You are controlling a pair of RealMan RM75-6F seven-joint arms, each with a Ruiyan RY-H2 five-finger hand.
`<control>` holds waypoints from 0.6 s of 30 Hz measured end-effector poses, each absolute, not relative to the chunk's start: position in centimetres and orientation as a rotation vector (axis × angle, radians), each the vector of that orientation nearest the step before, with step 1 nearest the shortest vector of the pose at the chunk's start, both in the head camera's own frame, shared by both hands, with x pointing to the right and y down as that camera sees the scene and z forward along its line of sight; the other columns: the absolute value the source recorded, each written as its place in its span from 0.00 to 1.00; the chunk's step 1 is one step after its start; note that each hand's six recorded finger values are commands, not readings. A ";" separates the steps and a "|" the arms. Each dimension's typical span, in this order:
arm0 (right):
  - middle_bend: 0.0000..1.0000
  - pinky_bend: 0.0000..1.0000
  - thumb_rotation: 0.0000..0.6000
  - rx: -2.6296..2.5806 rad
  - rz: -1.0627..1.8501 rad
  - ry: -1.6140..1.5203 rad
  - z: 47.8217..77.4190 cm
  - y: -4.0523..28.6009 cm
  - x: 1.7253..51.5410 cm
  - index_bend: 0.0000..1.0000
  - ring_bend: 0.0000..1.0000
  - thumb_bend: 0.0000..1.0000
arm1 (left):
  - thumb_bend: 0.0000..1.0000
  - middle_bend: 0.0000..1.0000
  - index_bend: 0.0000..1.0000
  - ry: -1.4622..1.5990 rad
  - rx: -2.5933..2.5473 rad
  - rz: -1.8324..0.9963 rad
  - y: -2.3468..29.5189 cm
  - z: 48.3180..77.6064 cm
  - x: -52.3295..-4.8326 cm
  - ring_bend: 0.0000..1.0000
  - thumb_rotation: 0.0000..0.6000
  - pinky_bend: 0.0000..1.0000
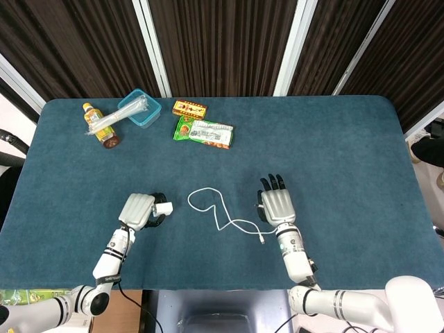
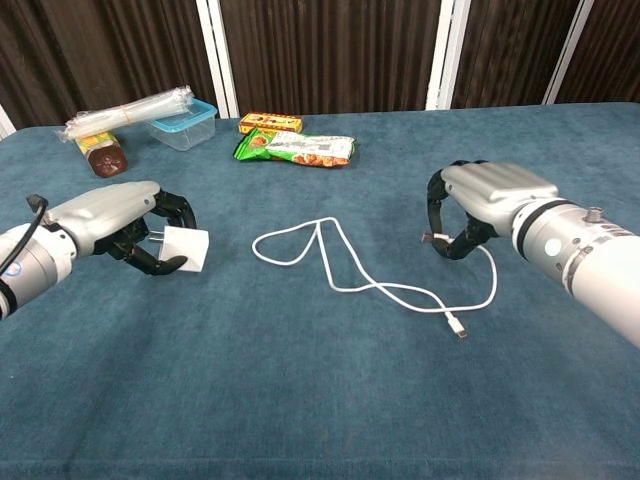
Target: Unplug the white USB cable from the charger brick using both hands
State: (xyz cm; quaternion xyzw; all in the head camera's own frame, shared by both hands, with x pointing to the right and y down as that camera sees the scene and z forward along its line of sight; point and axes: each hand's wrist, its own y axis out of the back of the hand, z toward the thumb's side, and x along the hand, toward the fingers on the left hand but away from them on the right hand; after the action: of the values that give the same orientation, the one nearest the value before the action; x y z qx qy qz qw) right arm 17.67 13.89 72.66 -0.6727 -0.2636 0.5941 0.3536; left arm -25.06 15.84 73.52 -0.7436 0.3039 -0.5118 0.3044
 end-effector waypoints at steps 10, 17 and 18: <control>0.07 0.00 1.00 -1.802 1.560 -0.666 72.7 13.6 18.6 0.00 0.00 0.46 | 0.43 0.15 0.09 0.726 -1.994 -1.324 16.4 73.5 -27.4 1.00 1.00 1.00; 0.00 0.00 1.00 -1.859 1.483 -0.712 69.9 13.6 19.9 0.00 0.00 0.38 | 0.42 0.12 0.09 0.788 -2.082 -1.034 17.3 68.7 -28.2 0.72 1.00 0.91; 0.00 0.00 1.00 -1.858 1.463 -0.712 69.2 13.7 20.2 0.00 0.00 0.35 | 0.42 0.12 0.09 0.806 -2.071 -1.027 17.2 68.2 -28.8 0.62 1.00 0.85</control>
State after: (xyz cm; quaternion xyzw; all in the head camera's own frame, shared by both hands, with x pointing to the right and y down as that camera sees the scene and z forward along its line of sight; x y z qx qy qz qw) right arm 20.21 13.67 69.18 -0.7102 -0.2722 0.5594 0.3296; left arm -28.80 17.21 68.21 -0.7956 0.3098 -0.3945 0.3396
